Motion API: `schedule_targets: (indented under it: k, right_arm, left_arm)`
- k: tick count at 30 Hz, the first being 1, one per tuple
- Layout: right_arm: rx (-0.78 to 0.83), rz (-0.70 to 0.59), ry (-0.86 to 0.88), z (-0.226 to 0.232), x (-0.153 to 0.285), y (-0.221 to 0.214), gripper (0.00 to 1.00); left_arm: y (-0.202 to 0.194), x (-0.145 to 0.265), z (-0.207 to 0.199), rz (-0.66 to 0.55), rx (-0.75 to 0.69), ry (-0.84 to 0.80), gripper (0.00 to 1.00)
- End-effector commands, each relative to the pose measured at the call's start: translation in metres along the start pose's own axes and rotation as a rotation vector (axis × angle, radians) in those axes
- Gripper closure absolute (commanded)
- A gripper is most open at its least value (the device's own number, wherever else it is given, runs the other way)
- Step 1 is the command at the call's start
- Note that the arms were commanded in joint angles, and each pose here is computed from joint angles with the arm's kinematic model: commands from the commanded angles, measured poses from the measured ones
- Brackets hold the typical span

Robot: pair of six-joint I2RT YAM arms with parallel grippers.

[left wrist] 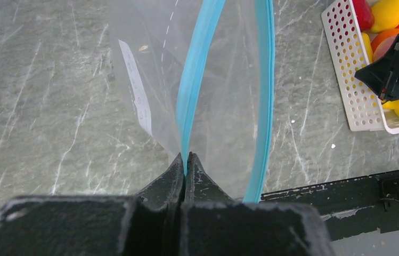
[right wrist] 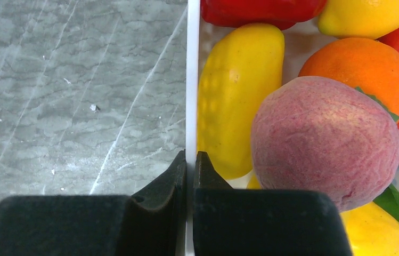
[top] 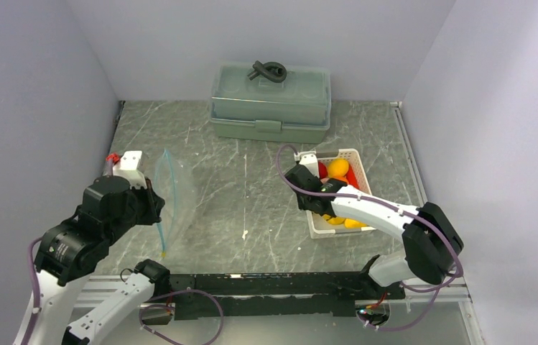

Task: Place the food in the zip-top bag and seal the zipper
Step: Adjust the bin at the center of the board.

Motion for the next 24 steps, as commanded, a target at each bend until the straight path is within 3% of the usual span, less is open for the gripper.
schedule_targets:
  k: [1, 3, 10, 24]
  right_arm:
    - [0.029, -0.047, 0.053, 0.005, 0.002, 0.014, 0.97]
    - [0.030, -0.044, 0.053, 0.006, 0.003, 0.015, 0.86]
    - [-0.013, -0.092, 0.073, 0.003, 0.030, 0.040, 0.62]
    - [-0.022, -0.339, 0.387, 0.085, 0.152, 0.114, 0.57]
  left_arm:
    - [0.004, -0.015, -0.009, 0.001, 0.021, -0.020, 1.00]
    - [0.003, -0.019, -0.010, 0.013, 0.022, -0.021, 1.00]
    - [0.006, -0.025, -0.023, 0.050, 0.016, -0.059, 1.00]
    - [0.013, -0.057, -0.034, 0.085, 0.081, -0.028, 1.00]
Point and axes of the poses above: each gripper's point midway between its finger pads, its own x axis back along the fingers, its own z axis along the line the jaws close on, y = z × x, the point moved 1 cm from there along x, back along the fingers, and after that the axes turned 4 degrees about x, right-handed, at the moved point
